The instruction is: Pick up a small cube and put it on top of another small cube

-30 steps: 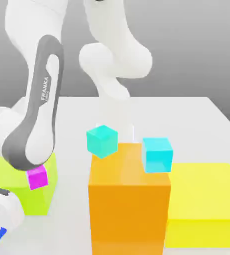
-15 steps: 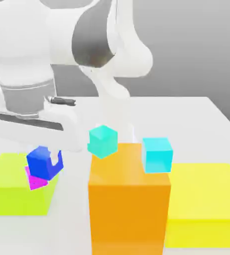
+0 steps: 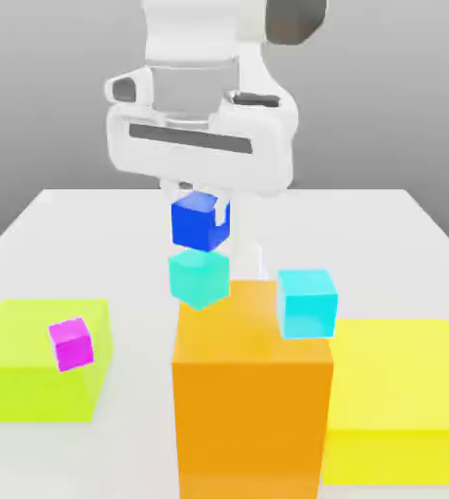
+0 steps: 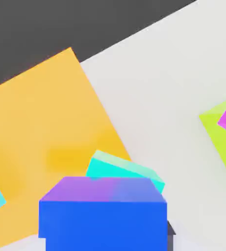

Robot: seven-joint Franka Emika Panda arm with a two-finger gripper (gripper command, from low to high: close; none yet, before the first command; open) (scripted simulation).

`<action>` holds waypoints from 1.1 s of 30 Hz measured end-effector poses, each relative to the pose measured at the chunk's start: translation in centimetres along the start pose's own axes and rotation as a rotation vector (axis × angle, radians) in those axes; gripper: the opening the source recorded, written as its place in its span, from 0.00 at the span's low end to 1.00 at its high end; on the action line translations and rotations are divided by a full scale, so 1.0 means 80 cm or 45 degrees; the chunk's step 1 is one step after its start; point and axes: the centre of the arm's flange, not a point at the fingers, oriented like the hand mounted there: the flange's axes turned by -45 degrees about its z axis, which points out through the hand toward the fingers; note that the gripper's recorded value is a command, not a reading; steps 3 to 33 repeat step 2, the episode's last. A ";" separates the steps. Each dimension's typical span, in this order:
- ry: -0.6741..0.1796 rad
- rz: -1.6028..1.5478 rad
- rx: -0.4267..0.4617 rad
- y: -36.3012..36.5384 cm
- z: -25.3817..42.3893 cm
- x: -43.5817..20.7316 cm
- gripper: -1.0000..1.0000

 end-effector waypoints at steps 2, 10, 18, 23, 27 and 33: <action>0.000 0.000 0.000 0.000 0.000 0.000 1.00; 0.000 0.000 0.000 0.000 0.000 0.000 1.00; 0.000 0.000 0.000 0.000 0.000 0.000 1.00; 0.000 0.000 0.000 0.000 0.000 0.000 1.00; 0.000 0.000 0.000 0.000 0.000 0.000 1.00; 0.000 0.000 0.000 0.000 0.000 0.000 1.00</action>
